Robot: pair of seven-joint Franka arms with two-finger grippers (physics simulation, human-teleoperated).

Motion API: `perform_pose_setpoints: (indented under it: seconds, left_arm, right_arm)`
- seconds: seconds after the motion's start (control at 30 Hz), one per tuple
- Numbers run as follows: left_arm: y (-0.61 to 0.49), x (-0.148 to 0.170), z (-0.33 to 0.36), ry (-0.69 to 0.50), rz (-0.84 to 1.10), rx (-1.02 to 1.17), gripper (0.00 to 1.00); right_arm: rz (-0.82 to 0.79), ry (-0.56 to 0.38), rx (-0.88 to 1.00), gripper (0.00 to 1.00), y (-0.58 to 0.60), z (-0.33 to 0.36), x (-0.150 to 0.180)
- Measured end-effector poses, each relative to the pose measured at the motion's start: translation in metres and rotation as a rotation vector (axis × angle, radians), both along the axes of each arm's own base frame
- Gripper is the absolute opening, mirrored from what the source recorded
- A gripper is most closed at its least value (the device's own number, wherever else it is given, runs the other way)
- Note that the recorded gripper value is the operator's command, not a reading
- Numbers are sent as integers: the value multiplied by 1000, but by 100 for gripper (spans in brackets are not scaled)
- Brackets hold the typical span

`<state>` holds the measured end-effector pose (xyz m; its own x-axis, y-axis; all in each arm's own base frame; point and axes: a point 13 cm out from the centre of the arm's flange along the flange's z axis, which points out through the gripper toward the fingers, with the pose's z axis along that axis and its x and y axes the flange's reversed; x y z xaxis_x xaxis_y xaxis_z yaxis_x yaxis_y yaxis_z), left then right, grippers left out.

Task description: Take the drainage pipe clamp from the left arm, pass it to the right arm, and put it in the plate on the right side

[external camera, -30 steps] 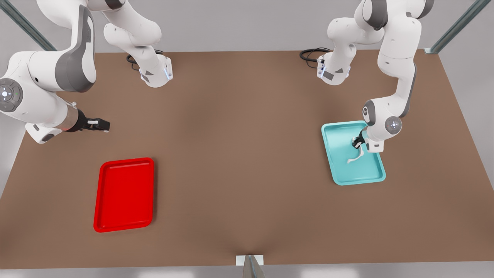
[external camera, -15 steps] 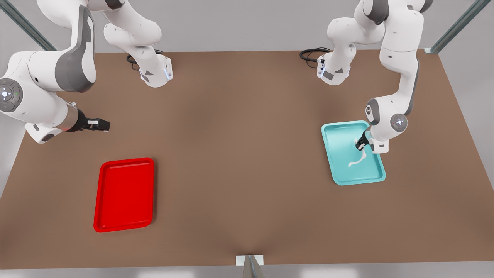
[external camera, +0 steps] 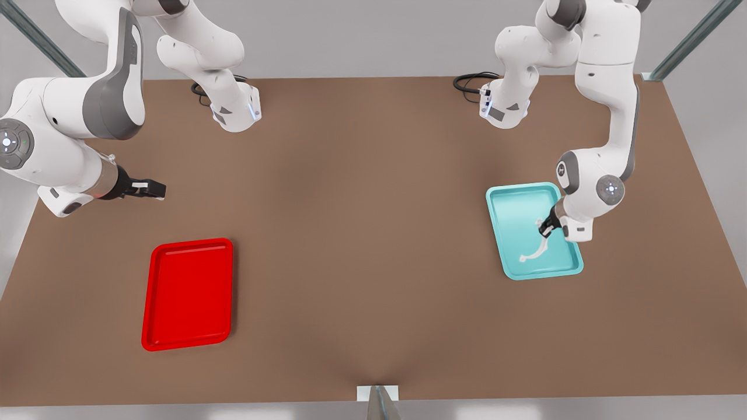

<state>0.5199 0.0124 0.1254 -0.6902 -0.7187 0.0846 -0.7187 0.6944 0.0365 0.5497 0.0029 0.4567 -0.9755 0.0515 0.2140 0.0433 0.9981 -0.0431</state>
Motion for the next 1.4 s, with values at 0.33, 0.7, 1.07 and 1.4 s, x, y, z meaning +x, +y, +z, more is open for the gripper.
perform_pose_setpoints:
  seconds: [0.33, 0.7, 1.07, 1.4]
  left_arm:
    - [-91, 53, 55, -131, -134, -24, 21]
    - [-254, 90, 95, -255, -325, -72, 21]
    - [-411, 98, 126, -264, -372, -99, 21]
    - [-496, 85, 135, -227, -303, -60, 21]
  right_arm:
    - [-3, -2, 0, 100, -2, 0, 1]
    - [4, 30, 5, 100, 1, -22, 12]
    - [105, 78, 65, 100, 80, -86, 53]
    - [338, 84, 127, 100, 239, -148, 47]
